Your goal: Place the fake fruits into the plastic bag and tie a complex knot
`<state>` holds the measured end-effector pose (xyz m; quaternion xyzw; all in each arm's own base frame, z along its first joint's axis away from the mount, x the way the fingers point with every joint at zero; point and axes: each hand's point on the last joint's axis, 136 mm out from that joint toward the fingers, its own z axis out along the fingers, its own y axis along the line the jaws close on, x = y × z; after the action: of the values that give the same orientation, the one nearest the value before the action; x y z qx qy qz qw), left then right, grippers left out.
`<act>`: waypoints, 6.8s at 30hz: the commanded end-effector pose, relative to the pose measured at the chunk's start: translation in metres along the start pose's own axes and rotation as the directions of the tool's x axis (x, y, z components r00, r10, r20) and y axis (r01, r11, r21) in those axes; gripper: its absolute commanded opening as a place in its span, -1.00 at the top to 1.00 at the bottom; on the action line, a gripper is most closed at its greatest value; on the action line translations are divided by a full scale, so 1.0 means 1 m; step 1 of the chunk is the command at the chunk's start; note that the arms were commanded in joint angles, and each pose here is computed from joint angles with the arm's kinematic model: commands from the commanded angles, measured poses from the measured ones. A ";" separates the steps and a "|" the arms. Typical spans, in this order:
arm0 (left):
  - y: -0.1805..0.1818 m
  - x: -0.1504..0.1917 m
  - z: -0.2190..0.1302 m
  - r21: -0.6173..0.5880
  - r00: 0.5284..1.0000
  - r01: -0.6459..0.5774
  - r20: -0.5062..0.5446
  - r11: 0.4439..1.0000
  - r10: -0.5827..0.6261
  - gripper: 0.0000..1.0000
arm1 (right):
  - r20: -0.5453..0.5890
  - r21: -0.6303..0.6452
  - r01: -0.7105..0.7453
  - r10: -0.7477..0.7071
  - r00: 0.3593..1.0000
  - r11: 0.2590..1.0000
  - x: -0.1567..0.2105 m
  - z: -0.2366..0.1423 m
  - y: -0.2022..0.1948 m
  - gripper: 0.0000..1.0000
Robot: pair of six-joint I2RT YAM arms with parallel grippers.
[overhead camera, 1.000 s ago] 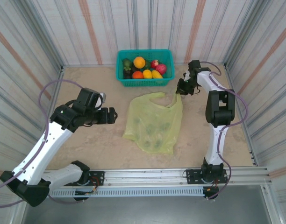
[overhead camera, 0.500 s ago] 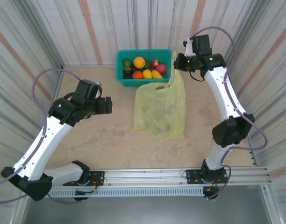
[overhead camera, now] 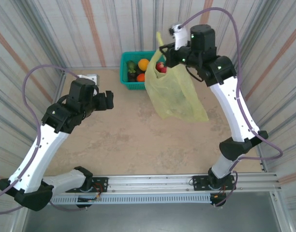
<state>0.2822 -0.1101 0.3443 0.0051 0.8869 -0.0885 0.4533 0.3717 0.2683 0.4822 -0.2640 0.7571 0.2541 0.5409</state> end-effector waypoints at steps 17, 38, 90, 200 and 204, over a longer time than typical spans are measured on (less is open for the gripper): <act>-0.079 0.031 0.013 0.480 0.993 -0.113 0.078 0.870 0.086 -0.94 | 0.014 -0.265 0.270 -0.276 0.961 0.926 0.161 -0.089 0.091 1.00; -0.135 0.123 -0.002 0.578 0.950 -0.169 -0.119 0.798 0.287 -0.64 | 0.003 -0.087 0.073 -0.073 0.997 0.994 0.152 -0.085 0.059 1.00; -0.085 0.193 0.027 0.134 0.912 -0.379 -0.114 0.916 0.394 -0.71 | -0.038 -0.033 -0.103 0.102 0.994 0.994 0.149 -0.054 0.030 1.00; -0.036 0.013 -0.060 0.220 0.911 0.361 -0.293 0.906 -0.291 1.00 | 0.104 0.771 -0.618 0.927 0.360 0.153 0.329 0.127 -0.268 0.30; -0.033 0.013 -0.055 0.230 0.906 0.377 -0.291 0.897 -0.307 1.00 | 0.198 0.786 -0.615 0.916 0.349 0.064 0.331 0.103 -0.273 0.50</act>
<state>0.2275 -0.1302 0.3699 -0.0965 0.9051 -0.2762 0.3086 0.5561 0.1314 0.1090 0.3349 0.9013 0.1603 0.2230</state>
